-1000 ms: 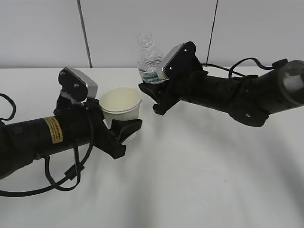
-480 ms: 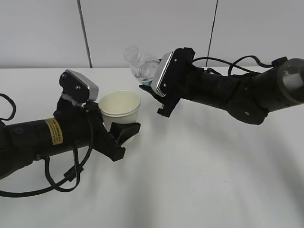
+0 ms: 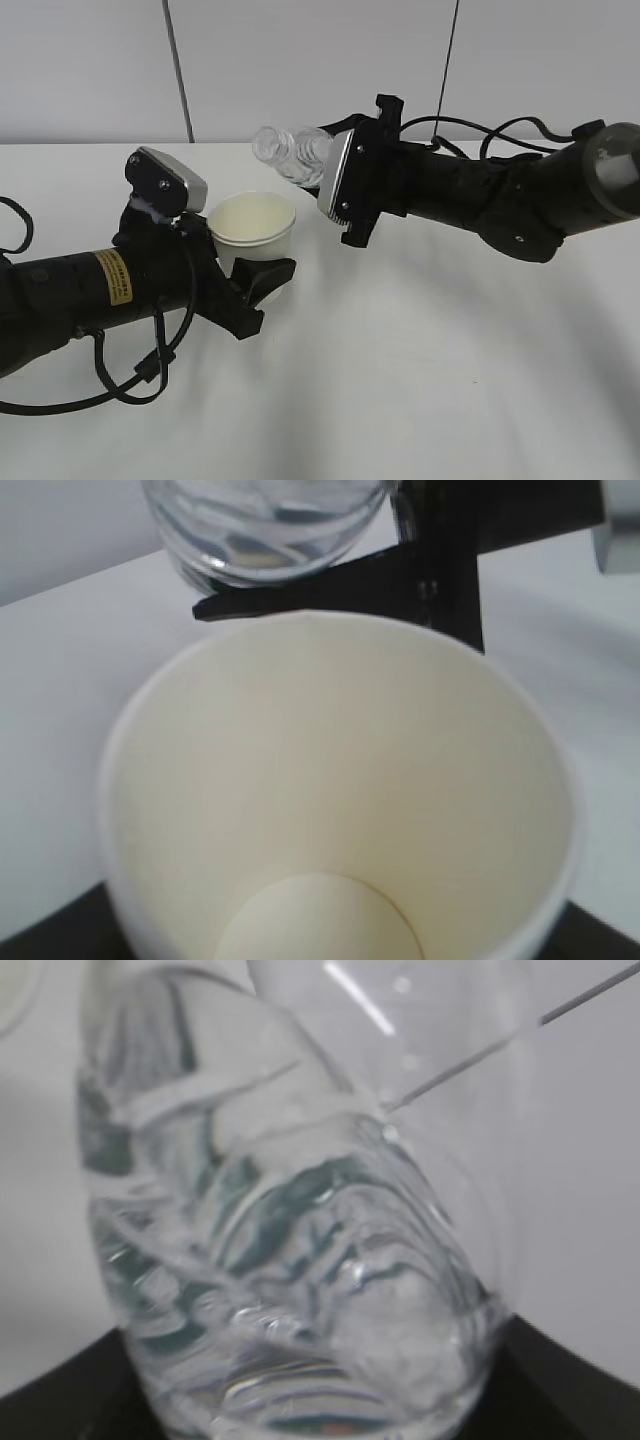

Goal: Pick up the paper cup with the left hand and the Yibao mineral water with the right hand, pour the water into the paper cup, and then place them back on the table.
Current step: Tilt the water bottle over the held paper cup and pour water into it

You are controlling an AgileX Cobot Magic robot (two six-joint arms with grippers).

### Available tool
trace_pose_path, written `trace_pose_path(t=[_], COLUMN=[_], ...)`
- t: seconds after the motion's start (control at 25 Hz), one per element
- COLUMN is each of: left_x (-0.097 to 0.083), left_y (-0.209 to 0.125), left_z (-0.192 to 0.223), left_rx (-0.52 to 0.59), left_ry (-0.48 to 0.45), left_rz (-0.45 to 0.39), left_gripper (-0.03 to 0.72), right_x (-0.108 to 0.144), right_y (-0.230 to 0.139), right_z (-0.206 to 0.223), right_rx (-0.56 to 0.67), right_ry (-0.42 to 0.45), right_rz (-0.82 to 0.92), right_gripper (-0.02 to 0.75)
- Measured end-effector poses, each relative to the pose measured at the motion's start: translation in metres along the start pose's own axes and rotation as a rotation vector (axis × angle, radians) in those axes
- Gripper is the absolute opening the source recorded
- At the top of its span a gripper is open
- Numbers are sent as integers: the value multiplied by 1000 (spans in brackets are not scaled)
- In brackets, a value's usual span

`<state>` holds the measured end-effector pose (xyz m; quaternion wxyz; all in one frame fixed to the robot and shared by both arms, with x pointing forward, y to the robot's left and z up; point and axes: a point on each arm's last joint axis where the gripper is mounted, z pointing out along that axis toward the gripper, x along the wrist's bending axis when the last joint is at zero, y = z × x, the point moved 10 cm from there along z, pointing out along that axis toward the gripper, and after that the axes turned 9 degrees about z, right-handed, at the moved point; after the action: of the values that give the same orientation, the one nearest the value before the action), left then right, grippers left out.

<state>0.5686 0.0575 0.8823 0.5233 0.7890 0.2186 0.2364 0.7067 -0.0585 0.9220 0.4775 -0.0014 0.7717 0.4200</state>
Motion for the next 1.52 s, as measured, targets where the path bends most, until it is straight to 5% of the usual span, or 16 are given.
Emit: trace_pose_path(t=[1.52], left_x=[0], left_y=[-4], left_z=[0], left_rx=[22], left_ry=[2], left_rz=[-4], left_gripper=[430], right_x=[-17], right_y=[0], right_z=[-1], right_rx=[16], right_ry=[-88], right_rz=[-382], right_gripper=[466])
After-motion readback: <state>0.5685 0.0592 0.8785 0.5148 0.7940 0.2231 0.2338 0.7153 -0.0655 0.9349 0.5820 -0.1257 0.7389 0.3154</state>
